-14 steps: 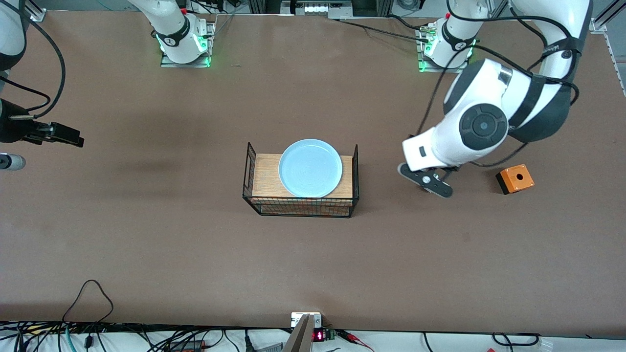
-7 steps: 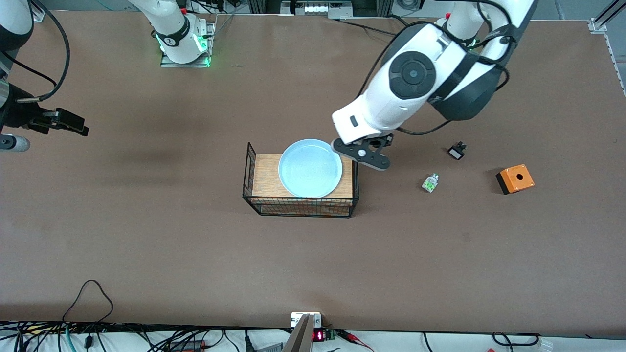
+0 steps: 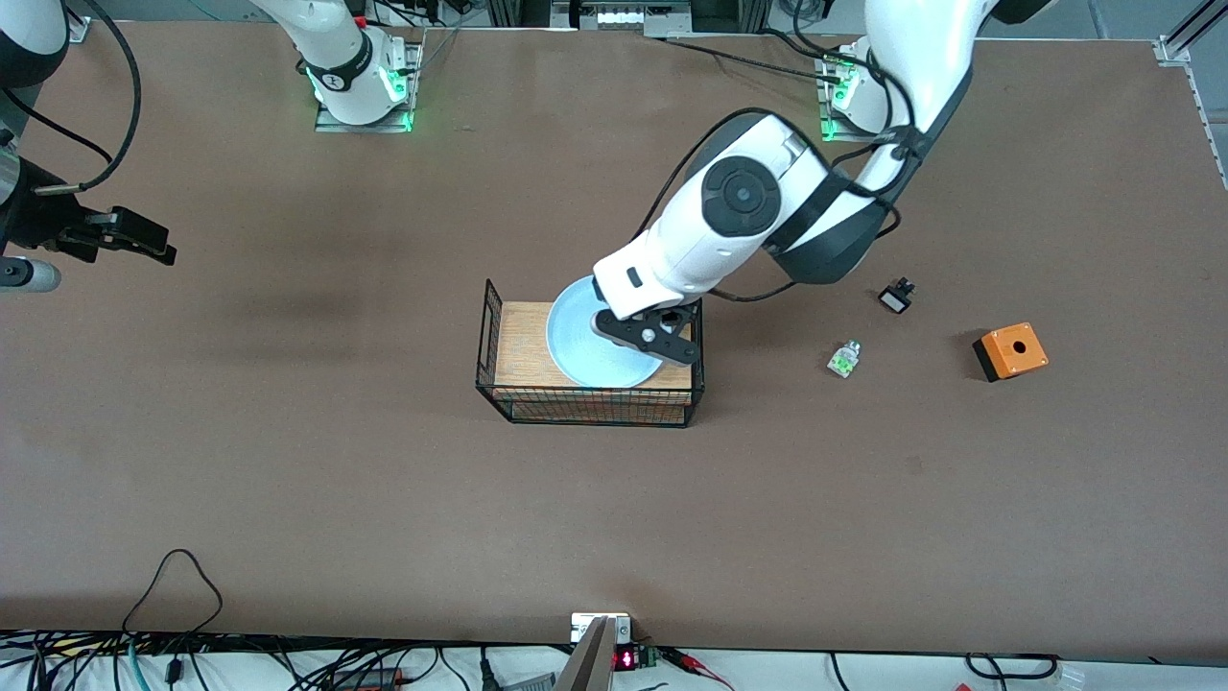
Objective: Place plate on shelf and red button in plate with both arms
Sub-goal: 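Carry the red switch with the left gripper over the plate and lower it, then open the left gripper to release the switch onto the plate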
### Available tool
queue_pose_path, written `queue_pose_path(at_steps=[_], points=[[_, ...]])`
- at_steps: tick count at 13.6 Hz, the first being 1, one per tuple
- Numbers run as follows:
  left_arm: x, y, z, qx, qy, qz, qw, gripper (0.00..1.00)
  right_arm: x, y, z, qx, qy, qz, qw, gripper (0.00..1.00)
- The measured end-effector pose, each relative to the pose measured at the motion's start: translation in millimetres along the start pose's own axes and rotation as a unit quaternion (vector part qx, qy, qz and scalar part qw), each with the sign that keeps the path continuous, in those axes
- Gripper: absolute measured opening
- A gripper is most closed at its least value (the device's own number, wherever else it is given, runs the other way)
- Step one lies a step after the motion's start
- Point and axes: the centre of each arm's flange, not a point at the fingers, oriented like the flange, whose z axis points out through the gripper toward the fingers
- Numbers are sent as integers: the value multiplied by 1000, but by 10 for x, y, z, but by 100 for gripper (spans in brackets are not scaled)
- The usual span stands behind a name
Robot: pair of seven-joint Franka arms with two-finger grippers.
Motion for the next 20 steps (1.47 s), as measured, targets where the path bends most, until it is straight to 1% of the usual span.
queue_pose_path(at_steps=[2, 5, 6, 8, 9, 12, 13, 16, 18, 20], points=[[-46, 136, 212, 18, -4, 7, 1000, 41, 4, -1, 7, 0, -1, 0, 1000, 100], [-200, 396, 664, 77, -6, 5, 997, 41, 10, -15, 21, 0, -2, -1, 1000, 100], [-229, 445, 755, 86, -6, 3, 996, 41, 12, -26, 25, 0, -2, -2, 1000, 100], [-199, 436, 738, 90, 1, 1, 996, 56, 14, -67, 29, -1, -3, -6, 1000, 100], [-161, 416, 679, 89, 7, -2, 996, 66, 15, -86, 30, -1, -3, -7, 1000, 100], [-55, 323, 372, 85, 23, -14, 996, 93, 15, -97, 24, -1, -2, -8, 1000, 100], [-56, 265, 221, 92, 19, -20, 995, 100, 14, -97, 20, -1, -2, -8, 1000, 100], [-100, -43, -425, 117, 2, -49, 992, 100, 12, -94, 14, -1, -1, -8, 1000, 100], [-151, -434, -890, 138, -19, -80, 987, 100, 11, -95, 13, -1, -1, -8, 1000, 100], [-216, -894, -1284, 155, -47, -94, 982, 100, 11, -94, 13, -1, -1, -8, 1000, 100]])
